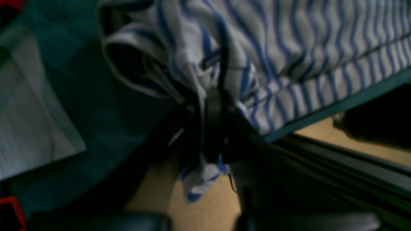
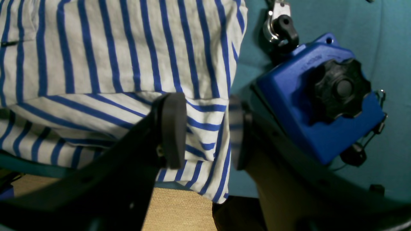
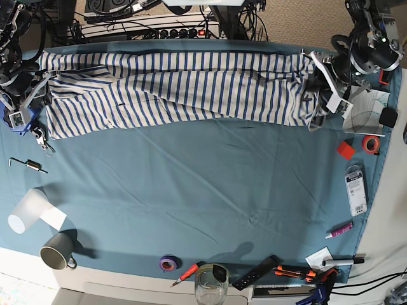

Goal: Fold the T-shirt properly
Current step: 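Carry the held shirt end with the left gripper toward the right gripper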

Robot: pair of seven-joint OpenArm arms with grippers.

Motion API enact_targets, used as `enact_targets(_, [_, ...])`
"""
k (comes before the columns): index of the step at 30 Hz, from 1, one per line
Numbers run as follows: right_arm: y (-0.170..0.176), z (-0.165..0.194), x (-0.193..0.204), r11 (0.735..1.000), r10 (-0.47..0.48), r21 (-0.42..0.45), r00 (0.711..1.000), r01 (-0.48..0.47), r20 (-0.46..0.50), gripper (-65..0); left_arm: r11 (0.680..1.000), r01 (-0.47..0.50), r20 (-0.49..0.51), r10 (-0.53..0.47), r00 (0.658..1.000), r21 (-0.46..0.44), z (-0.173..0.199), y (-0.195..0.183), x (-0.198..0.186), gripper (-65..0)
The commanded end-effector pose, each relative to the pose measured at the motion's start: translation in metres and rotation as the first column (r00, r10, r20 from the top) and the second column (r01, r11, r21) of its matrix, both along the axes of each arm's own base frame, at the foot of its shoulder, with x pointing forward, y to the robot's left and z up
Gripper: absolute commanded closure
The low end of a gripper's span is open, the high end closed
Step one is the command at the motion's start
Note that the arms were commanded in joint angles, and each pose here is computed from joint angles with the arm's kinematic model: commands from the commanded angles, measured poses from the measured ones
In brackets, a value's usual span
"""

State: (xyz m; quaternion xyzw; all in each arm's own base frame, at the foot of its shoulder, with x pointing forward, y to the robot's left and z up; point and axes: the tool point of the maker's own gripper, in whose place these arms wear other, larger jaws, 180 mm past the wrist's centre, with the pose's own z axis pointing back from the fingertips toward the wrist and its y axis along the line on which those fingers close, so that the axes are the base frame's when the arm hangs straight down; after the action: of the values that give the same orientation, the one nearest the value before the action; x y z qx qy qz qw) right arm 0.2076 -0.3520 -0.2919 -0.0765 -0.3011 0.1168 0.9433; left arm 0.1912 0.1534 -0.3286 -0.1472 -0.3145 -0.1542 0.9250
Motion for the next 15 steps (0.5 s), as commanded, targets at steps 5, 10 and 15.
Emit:
enact_targets(5, [-0.001,0.015,0.010,1.000,0.017,-0.015,0.998,-0.016,0.060,-22.2,0.983,0.136,0.134,-0.119,0.984,-0.127,0.033,-0.035,0.003,0.0])
enact_targets(10, [0.000,0.017,0.015,1.000,0.010,-0.006,0.997,-0.009,0.078,-22.2,0.940,0.135,0.186,-0.079,0.979,-0.312,0.049,-0.069,0.005,0.0])
enact_targets(15, [0.005,0.015,0.019,0.998,-0.040,0.041,0.993,0.036,0.110,-22.2,0.903,0.198,0.208,-0.124,0.970,-0.382,0.055,-0.106,0.006,0.0])
